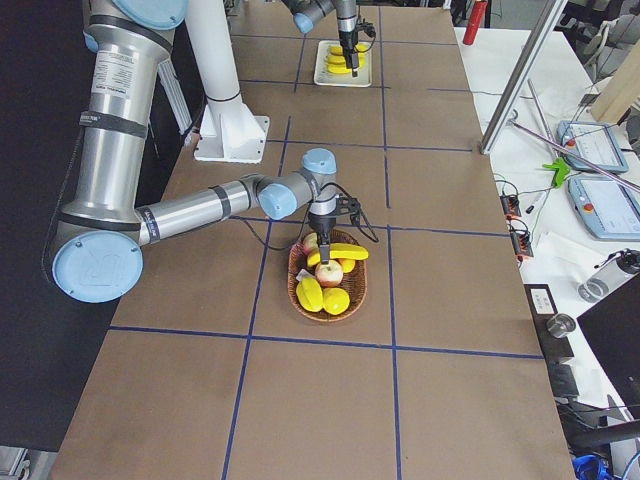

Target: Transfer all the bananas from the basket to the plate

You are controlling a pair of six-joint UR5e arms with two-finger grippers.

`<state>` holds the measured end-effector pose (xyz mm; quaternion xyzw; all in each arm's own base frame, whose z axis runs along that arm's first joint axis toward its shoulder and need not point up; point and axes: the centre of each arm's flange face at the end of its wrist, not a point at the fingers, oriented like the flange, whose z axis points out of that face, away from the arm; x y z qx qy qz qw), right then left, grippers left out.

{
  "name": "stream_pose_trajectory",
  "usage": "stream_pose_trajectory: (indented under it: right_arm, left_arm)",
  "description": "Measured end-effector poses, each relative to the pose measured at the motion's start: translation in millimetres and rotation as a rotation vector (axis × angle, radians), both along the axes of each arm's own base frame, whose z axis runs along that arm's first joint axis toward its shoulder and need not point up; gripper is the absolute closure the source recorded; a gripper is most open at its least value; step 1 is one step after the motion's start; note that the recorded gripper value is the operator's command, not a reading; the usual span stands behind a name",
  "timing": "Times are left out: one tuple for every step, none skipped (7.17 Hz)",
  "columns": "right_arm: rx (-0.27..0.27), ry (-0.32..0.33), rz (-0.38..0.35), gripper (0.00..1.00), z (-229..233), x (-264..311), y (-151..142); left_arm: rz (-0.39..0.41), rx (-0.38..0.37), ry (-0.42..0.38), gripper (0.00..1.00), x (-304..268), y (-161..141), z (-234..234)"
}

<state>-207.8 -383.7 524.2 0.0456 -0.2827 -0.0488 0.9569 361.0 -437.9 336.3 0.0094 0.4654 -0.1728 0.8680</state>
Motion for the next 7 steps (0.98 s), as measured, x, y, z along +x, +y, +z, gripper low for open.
stream_pose_trajectory:
  right_arm:
    - [-0.003,0.002,-0.001,0.21,1.6,-0.6,0.0]
    - [-0.005,0.003,-0.002,0.21,2.9,-0.9,0.0]
    - [-0.006,0.003,-0.002,0.21,3.6,-1.0,0.0]
    - [-0.007,0.004,-0.003,0.21,4.4,-1.4,0.0]
    - [-0.009,0.006,-0.004,0.23,6.0,-1.7,0.0]
    - [-0.011,0.008,-0.004,0.38,7.2,-1.9,0.0]
    - [-0.012,0.008,-0.005,0.72,8.1,-2.3,0.1]
  left_arm:
    - [0.0,0.0,0.0,0.0,0.5,0.0,0.2]
    - [0.001,0.0,0.0,0.0,1.5,-0.3,0.5]
    - [0.003,-0.001,-0.001,0.0,3.0,-0.6,1.7]
    - [0.004,-0.001,-0.002,0.0,4.7,-1.0,2.2]
    - [0.004,0.0,-0.001,0.0,5.5,-1.5,1.6]
    - [0.003,0.001,-0.001,0.0,5.8,-1.5,1.2]
    - [0.002,0.002,-0.002,0.0,5.8,-1.6,1.0]
